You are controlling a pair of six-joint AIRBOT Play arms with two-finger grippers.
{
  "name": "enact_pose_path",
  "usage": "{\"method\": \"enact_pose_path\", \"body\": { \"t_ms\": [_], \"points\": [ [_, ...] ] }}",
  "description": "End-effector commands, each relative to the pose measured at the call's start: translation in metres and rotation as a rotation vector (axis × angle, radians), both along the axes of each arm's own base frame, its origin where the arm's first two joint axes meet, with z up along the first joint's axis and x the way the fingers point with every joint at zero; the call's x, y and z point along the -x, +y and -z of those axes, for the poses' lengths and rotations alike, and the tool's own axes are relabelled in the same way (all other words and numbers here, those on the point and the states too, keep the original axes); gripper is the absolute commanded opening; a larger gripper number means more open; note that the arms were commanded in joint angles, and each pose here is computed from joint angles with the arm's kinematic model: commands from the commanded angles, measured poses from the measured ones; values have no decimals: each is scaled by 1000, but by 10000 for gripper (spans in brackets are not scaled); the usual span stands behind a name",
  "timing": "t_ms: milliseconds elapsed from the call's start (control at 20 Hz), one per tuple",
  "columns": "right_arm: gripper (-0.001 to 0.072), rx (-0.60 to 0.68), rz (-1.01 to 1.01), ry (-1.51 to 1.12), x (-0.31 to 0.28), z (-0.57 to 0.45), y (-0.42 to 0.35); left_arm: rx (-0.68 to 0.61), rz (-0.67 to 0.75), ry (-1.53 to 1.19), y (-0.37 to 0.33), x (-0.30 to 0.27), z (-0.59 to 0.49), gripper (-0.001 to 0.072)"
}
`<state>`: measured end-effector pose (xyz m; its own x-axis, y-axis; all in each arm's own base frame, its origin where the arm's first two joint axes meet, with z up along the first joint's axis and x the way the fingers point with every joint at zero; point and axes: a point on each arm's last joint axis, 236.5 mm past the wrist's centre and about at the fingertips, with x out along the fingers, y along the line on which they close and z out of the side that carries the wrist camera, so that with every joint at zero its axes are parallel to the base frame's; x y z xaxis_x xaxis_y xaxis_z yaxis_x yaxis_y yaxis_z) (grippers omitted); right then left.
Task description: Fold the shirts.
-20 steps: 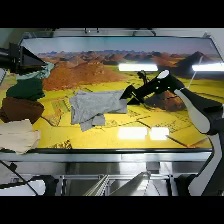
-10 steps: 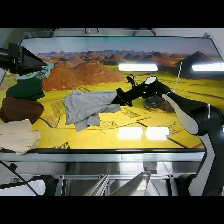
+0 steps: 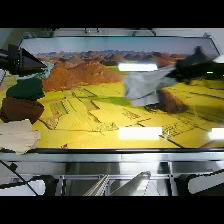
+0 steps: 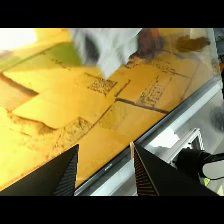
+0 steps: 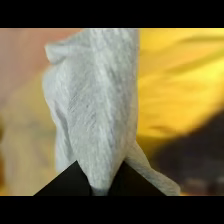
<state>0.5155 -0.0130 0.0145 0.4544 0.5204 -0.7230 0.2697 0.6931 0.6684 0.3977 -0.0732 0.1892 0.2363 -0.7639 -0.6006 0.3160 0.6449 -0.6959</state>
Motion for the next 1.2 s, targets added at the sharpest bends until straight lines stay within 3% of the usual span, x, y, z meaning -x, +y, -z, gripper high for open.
{"method": "enact_pose_path", "body": {
  "t_ms": [0, 200, 400, 750, 800, 850, 900, 1100, 1150],
  "points": [
    [15, 237, 351, 156, 90, -7, -203, 0, 2, 2, 0, 1, 0, 355],
    [15, 266, 566, 401, 222, 23, -301, 0, -1, 0, 0, 0, 0, 355],
    [15, 239, 718, 573, 324, 56, -332, 1, -1, 2, 0, 0, 0, 355],
    [19, 269, 822, 607, 394, 64, -366, 8, -22, 27, 0, 0, 0, 355],
    [102, 275, 811, 608, 395, 64, -366, 8, -22, 27, 0, 0, 0, 356],
    [446, 270, 808, 612, 395, 64, -364, 8, -23, 27, 0, 0, 0, 356],
    [683, 252, 798, 625, 396, 64, -359, 9, -26, 24, 0, -1, 0, 356],
    [679, 121, 782, 716, 399, 56, -323, 8, -28, 21, 1, -2, 0, 356],
    [638, 99, 769, 716, 393, 52, -315, 8, -28, 21, 1, -2, 0, 355]
  ]
}}
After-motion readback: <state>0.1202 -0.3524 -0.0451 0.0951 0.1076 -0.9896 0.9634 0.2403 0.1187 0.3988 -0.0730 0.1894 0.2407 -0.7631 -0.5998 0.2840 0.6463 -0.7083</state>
